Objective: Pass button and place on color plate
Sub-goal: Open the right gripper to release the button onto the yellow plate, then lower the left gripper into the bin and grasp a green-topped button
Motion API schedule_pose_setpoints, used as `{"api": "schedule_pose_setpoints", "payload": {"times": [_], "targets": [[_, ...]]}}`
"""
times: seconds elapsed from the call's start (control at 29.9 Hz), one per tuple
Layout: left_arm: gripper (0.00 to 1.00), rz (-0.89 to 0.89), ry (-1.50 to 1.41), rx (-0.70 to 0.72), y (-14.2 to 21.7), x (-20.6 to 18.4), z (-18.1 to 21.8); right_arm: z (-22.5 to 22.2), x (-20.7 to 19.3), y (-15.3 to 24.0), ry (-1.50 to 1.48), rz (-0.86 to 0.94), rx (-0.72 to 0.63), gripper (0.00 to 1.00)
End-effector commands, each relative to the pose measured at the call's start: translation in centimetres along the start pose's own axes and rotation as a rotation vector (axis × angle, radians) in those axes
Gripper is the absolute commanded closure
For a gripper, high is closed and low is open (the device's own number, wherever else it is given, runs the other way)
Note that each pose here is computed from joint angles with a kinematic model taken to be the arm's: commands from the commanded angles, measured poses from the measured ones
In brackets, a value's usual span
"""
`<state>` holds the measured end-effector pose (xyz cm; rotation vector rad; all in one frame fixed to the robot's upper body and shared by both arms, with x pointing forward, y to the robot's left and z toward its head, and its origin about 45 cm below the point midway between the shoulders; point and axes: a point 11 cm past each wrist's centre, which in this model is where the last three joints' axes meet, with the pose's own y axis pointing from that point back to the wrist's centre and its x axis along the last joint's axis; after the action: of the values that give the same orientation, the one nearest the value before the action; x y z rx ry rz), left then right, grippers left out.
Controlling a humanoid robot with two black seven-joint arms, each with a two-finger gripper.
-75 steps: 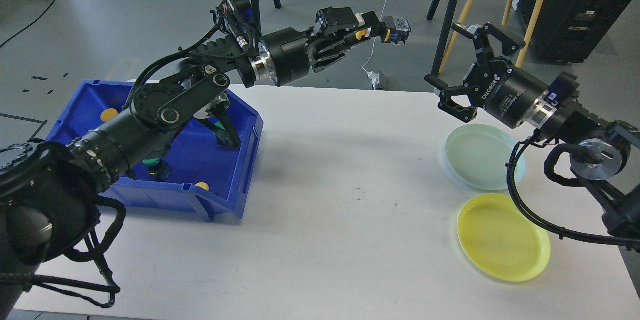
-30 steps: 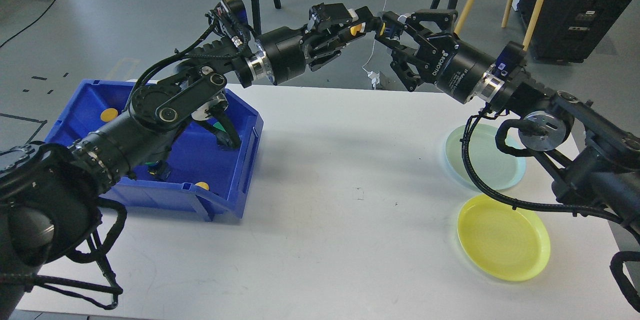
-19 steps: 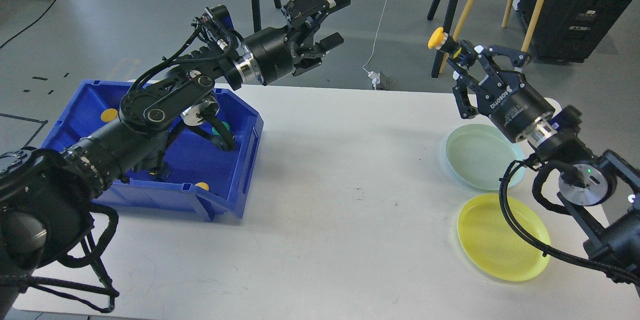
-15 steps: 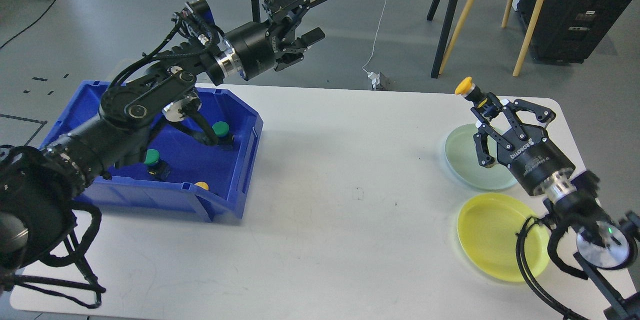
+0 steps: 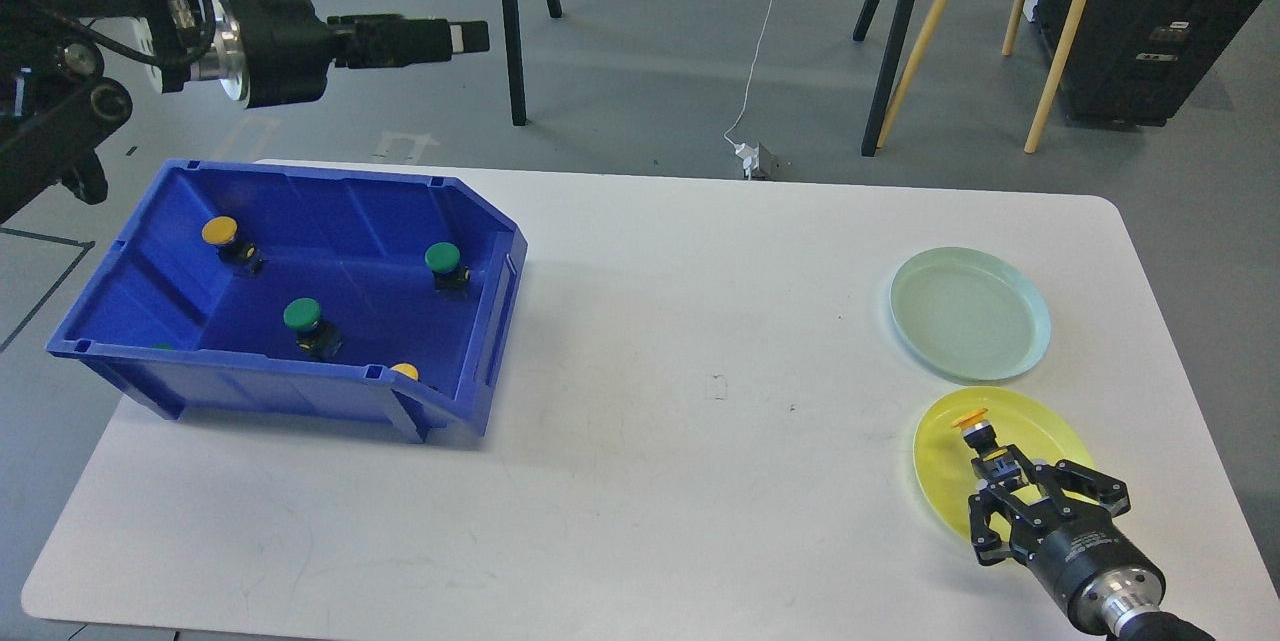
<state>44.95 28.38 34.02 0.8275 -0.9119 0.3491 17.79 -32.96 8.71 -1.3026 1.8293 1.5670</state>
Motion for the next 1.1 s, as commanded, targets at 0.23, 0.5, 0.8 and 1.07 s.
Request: {"api": "schedule_pose_setpoints", "payload": {"times": [0.23,0.5,0.8,1.07], "targets": [[0.01,-0.38,-0.362,0.285,1.9,-6.8,-5.7,-2.0,-2.5,0.5,-0.026,-0.197,0.065,0.0],[0.01,-0.569,-0.341,0.399,4.1,-11.7,-9.9,-11.1,-11.4,-0.8,0.064,-0.455,0.266,0.0],[0.01,-0.617,-0.282,0.379,2.6,-15.4,-10.3,-14.8,-14.3,-2.0,0.163,-0.481,0.309,0.0],[0.01,-0.65,-0.194,0.427,1.1,-18.5,-11.9,-16.4,-15.6,-2.4,0.222,-0.486,0.322,0.0]]}}
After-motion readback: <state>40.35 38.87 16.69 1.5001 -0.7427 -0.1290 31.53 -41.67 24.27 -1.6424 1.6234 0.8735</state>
